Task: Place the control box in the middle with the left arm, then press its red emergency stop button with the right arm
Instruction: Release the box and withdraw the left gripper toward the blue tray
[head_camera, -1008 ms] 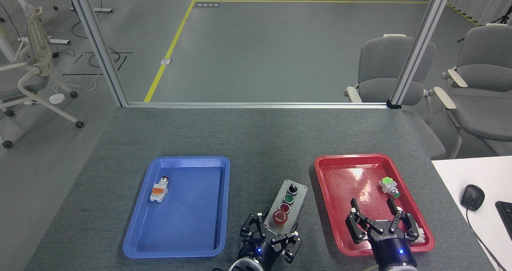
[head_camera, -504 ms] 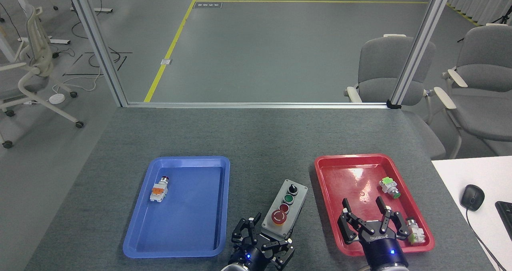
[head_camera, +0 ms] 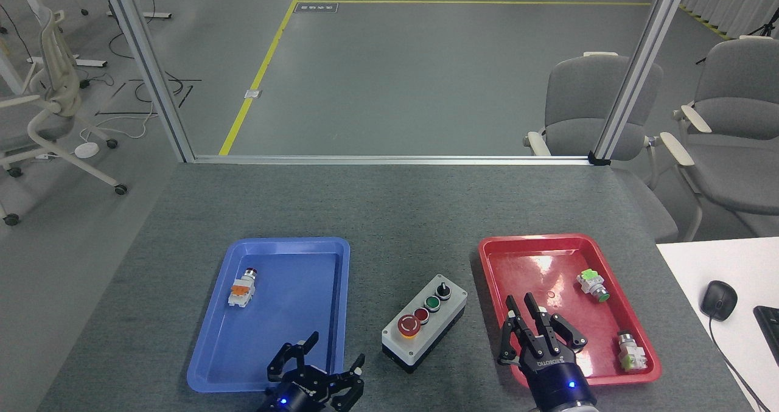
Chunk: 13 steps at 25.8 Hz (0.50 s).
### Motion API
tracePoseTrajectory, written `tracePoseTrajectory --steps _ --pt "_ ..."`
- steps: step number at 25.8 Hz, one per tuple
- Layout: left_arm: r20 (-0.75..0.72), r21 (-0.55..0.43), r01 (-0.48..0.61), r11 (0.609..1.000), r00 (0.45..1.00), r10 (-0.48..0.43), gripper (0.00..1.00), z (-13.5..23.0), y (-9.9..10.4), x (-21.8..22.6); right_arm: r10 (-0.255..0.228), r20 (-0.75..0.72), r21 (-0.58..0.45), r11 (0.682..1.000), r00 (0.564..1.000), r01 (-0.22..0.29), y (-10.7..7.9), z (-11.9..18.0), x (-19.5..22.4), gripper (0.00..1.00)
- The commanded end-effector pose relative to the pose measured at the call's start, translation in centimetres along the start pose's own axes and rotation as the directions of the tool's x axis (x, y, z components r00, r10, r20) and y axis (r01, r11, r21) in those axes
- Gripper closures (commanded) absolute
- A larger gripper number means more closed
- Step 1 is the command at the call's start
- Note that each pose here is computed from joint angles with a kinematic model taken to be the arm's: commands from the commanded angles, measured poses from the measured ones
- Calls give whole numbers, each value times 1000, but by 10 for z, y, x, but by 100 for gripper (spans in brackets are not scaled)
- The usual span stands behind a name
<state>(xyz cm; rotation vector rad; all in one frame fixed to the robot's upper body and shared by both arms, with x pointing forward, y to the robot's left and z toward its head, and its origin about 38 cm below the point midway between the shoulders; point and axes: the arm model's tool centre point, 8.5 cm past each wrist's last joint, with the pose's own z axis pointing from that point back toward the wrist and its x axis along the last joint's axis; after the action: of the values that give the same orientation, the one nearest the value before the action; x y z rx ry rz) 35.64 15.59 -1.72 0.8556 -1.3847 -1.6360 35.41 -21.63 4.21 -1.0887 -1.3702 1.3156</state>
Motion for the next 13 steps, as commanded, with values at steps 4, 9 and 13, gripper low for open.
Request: tracePoseTrajectory --steps 4,9,13 --pt "-125 146 -23 989 991 42 1 37 44 -96 35 56 1 999 998 -35 1 -2 28 100" --pt "-253 260 -5 965 965 73 1 67 76 -153 55 94 53 997 994 -60 2 -10 60 100" --pt "-339 354 -64 933 921 192 1 87 87 -187 63 117 30 997 991 -67 -5 -23 90 100"
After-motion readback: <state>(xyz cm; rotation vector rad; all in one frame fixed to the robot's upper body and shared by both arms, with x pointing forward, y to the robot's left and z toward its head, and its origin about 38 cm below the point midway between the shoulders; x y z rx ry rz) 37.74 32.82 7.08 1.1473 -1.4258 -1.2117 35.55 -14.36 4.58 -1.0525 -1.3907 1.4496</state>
